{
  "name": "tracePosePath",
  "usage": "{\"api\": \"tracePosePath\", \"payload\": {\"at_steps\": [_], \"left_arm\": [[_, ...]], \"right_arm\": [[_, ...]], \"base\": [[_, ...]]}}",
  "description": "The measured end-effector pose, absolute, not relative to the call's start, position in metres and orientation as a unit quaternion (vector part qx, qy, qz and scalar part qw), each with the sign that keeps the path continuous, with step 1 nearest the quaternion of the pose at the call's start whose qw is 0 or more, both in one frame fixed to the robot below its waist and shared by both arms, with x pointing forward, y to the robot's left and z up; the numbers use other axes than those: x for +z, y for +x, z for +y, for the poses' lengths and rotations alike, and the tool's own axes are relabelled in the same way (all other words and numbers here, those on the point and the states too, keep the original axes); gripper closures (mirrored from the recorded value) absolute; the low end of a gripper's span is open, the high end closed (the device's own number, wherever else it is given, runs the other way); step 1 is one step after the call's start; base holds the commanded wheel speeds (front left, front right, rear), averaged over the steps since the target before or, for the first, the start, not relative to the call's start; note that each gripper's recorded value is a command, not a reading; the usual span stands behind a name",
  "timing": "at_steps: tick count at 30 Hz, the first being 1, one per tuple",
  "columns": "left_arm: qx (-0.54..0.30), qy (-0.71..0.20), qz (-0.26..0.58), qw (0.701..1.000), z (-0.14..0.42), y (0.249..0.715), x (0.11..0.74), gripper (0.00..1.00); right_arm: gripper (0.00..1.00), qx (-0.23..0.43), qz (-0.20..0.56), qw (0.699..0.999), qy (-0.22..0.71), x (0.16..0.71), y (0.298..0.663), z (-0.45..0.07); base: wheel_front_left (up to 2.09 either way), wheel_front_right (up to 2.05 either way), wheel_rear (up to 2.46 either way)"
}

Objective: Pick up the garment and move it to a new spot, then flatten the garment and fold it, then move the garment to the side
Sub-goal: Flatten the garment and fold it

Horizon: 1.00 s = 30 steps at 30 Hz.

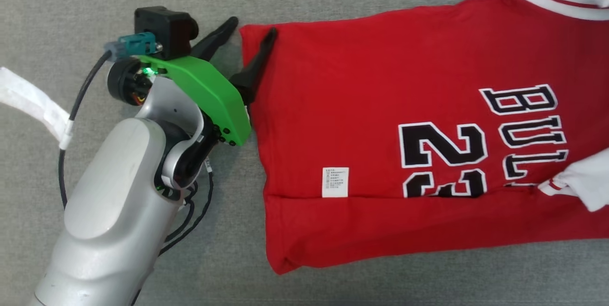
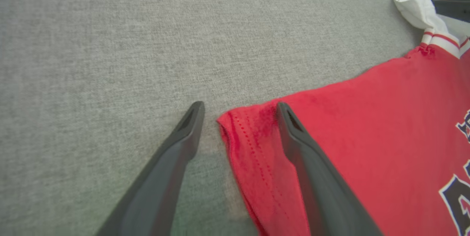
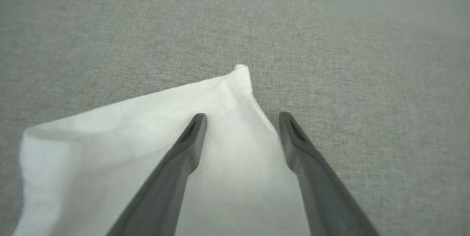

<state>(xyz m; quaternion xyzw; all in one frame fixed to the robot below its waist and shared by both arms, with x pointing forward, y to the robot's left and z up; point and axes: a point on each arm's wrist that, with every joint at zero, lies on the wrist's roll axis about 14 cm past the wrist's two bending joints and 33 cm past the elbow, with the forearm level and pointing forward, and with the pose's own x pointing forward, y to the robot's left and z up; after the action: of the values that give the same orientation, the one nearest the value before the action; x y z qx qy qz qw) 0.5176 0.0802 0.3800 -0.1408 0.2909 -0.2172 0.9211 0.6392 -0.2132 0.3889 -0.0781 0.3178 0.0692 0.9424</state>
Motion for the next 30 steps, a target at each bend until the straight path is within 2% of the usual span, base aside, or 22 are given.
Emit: {"api": "tracePosePath", "payload": {"at_steps": [8, 9, 10, 11, 12, 13, 18, 20, 23, 26, 30], "left_arm": [[-0.226, -0.147, 0.308, 0.912, 0.081, 0.515, 0.369, 0.0], [-0.229, -0.147, 0.309, 0.912, 0.08, 0.515, 0.369, 0.0], [-0.231, -0.147, 0.31, 0.911, 0.079, 0.515, 0.369, 0.0], [-0.237, -0.15, 0.312, 0.908, 0.076, 0.515, 0.369, 0.0], [-0.241, -0.153, 0.314, 0.905, 0.074, 0.514, 0.369, 0.46], [-0.246, -0.153, 0.317, 0.903, 0.072, 0.514, 0.369, 1.0], [-0.266, -0.152, 0.322, 0.896, 0.063, 0.508, 0.374, 1.0], [-0.263, -0.15, 0.308, 0.902, 0.067, 0.511, 0.382, 1.0], [-0.262, -0.154, 0.274, 0.912, 0.07, 0.517, 0.402, 1.0], [-0.265, -0.175, 0.248, 0.915, 0.067, 0.511, 0.419, 1.0], [-0.264, -0.187, 0.226, 0.919, 0.066, 0.491, 0.437, 1.0]], "right_arm": [[0.0, 0.096, 0.323, 0.939, -0.075, 0.362, 0.65, -0.191], [0.13, 0.097, 0.323, 0.939, -0.075, 0.361, 0.649, -0.191], [0.31, 0.097, 0.322, 0.939, -0.075, 0.362, 0.649, -0.191], [0.92, 0.098, 0.321, 0.939, -0.076, 0.362, 0.649, -0.191], [1.0, 0.101, 0.322, 0.938, -0.075, 0.361, 0.647, -0.19], [1.0, 0.104, 0.32, 0.939, -0.071, 0.361, 0.647, -0.187], [1.0, 0.093, 0.258, 0.961, -0.041, 0.382, 0.653, -0.191], [1.0, 0.073, 0.216, 0.974, -0.01, 0.404, 0.66, -0.201], [1.0, 0.078, 0.184, 0.98, 0.02, 0.424, 0.66, -0.196], [1.0, 0.084, 0.159, 0.983, 0.027, 0.439, 0.647, -0.201], [1.0, 0.076, 0.159, 0.983, 0.043, 0.442, 0.607, -0.222]], "base": [[0.0, 0.0, 0.0], [0.0, 0.0, 0.0], [0.0, 0.0, 0.0], [0.0, 0.0, 0.0], [0.0, 0.0, 0.0], [0.0, 0.0, 0.0], [0.0, 0.0, 0.0], [0.0, 0.0, 0.0], [0.0, 0.0, 0.0], [0.0, 0.0, 0.0], [0.0, 0.0, 0.0]]}}
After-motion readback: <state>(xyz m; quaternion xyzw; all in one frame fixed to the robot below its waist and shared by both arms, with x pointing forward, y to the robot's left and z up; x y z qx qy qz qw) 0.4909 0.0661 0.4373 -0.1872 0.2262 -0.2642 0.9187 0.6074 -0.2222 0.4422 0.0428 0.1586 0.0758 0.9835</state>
